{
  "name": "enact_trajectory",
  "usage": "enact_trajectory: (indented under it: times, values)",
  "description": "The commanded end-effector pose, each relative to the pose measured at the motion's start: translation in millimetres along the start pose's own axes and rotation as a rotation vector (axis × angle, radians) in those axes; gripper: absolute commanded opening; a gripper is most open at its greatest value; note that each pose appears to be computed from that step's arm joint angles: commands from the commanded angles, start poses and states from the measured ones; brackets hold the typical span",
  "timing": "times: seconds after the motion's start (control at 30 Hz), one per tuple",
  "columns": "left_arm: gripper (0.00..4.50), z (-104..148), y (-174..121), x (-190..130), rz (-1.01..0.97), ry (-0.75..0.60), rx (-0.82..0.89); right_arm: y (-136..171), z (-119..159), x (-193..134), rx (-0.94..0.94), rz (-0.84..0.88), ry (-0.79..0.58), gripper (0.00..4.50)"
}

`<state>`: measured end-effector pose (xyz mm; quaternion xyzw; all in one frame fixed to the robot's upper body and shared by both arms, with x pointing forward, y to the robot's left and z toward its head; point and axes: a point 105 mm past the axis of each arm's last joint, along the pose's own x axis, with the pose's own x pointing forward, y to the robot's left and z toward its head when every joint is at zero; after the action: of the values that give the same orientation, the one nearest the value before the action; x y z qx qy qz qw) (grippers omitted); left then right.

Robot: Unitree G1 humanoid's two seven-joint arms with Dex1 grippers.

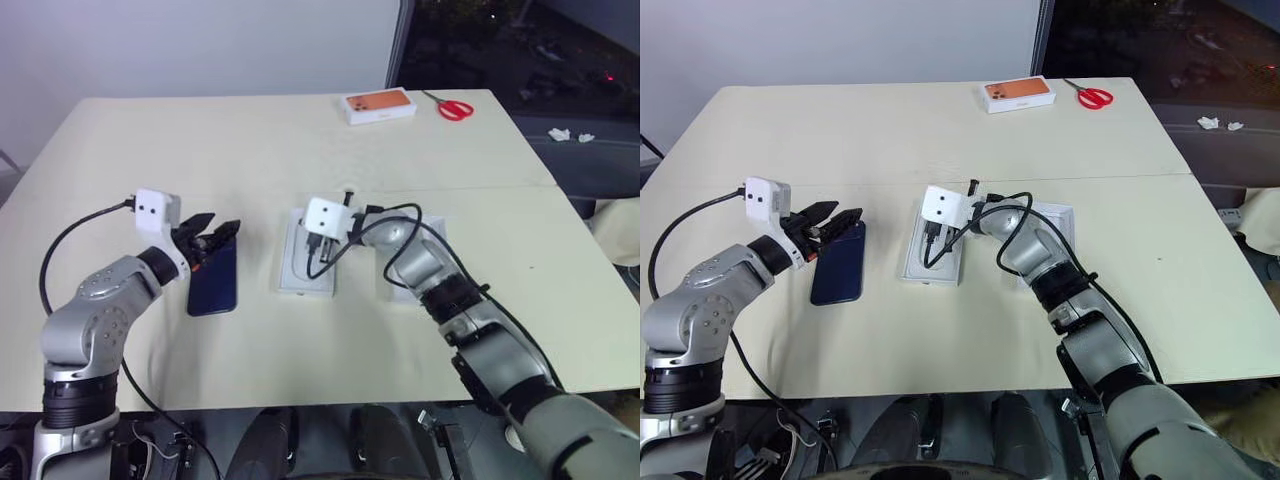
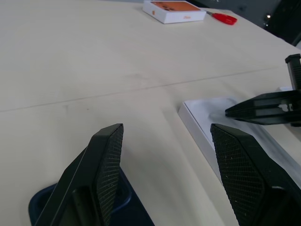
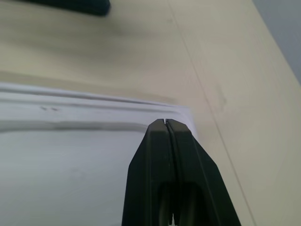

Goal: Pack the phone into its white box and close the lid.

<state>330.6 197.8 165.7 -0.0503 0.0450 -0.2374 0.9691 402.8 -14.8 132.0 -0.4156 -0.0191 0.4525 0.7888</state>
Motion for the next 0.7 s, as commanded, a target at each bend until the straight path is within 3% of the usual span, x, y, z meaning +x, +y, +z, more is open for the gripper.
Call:
enact_trajectory:
  times: [0.03,0.13,0.47,0.7]
  values:
    - [3.13,13.0,-4.8,-0.3,-0.012,-0.043,0.046,3.6,1.2,9.4,-0.074,0.008,0.005,0.04]
    - [3.13,9.9,-7.1,-0.2,-0.017,-0.021,0.084,22.0,-18.1,14.3,-0.144,0.083,0.085,0.04]
    - [3.13,7.8,-6.5,-1.8,-0.011,-0.023,0.074,45.4,2.5,6.2,-0.014,0.233,-0.014,0.04]
    - [3.13,8.9,-7.5,-0.4,-0.015,-0.024,0.074,31.2,-1.1,8.2,-0.025,0.148,0.015,0.04]
